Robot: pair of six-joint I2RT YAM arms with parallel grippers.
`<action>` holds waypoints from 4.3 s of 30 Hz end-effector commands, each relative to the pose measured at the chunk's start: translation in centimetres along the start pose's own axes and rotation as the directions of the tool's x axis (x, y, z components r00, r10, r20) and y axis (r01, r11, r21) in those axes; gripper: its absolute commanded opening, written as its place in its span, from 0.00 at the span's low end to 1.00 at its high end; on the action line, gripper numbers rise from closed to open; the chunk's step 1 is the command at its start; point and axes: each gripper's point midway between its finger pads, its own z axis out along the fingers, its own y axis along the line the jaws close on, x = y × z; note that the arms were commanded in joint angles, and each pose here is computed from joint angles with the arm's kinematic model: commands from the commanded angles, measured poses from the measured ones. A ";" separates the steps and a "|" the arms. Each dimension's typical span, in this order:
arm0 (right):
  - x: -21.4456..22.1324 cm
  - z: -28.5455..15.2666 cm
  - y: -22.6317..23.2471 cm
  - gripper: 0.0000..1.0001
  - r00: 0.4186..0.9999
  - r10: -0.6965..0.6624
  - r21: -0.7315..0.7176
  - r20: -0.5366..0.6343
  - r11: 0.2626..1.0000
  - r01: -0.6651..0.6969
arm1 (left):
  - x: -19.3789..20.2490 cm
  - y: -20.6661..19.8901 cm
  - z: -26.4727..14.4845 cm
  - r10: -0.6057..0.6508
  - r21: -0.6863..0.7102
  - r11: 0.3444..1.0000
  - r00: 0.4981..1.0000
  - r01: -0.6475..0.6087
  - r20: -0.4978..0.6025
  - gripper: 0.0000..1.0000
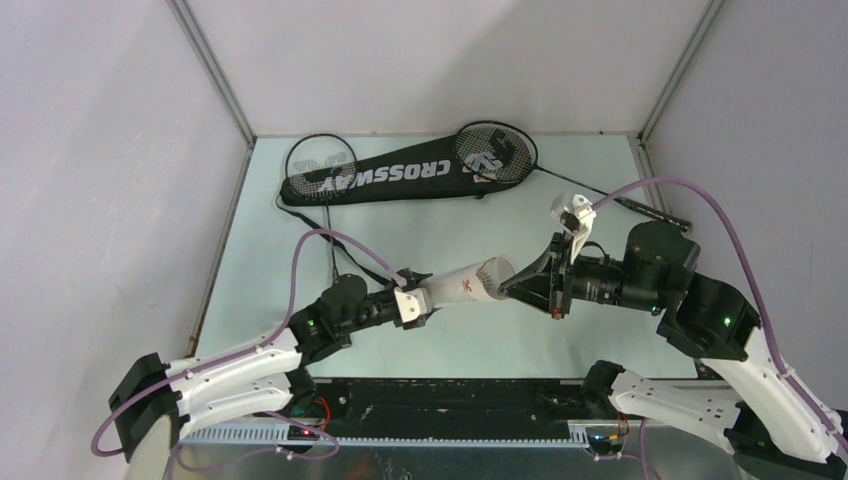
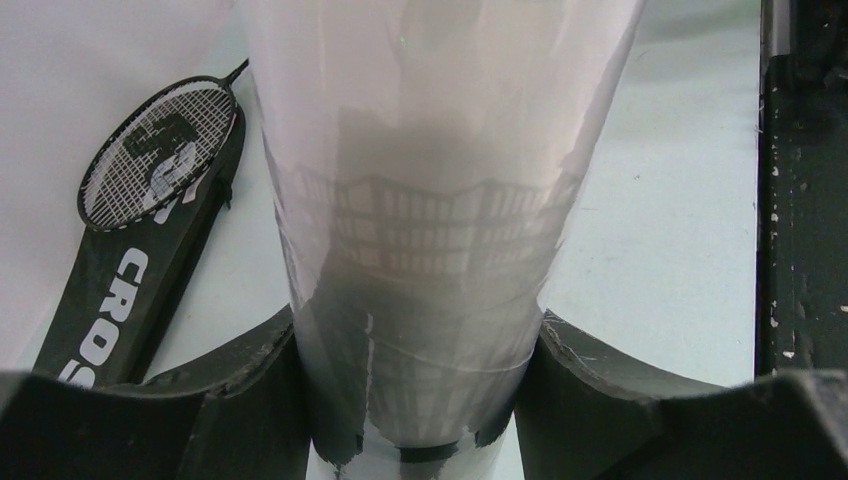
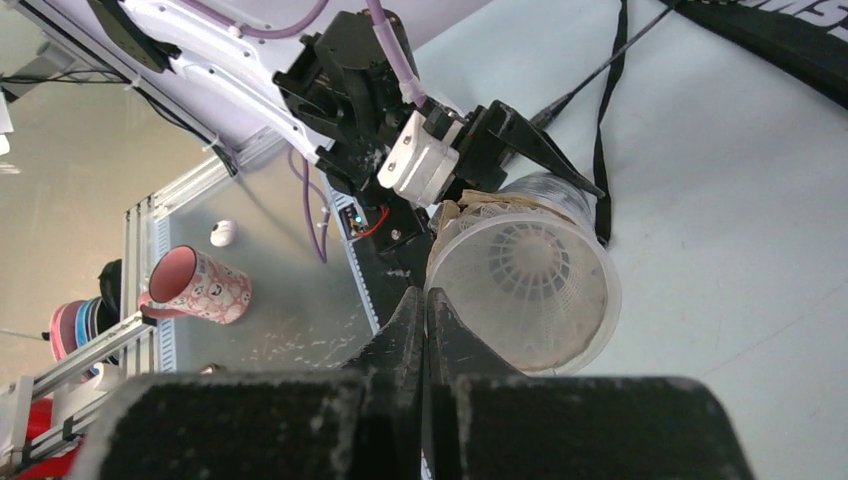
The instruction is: Pack up the badminton gear
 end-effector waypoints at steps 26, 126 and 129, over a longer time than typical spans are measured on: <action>0.9 2.0 0.9 0.00 0.993 0.048 -0.072 -0.110 0.996 -0.056 | -4.6 1.0 0.5 0.033 -0.006 0.999 0.986 -0.033 0.161 0.43; -3.3 12.9 -4.5 0.62 0.890 -0.176 0.008 0.420 0.982 0.191 | -14.7 1.9 -0.7 -0.488 0.167 0.868 0.743 0.467 0.457 0.57; -3.2 12.4 -5.4 0.47 0.895 -0.180 0.060 0.409 0.984 0.170 | -14.2 2.4 -0.7 -0.489 0.130 0.864 0.747 0.487 0.450 0.81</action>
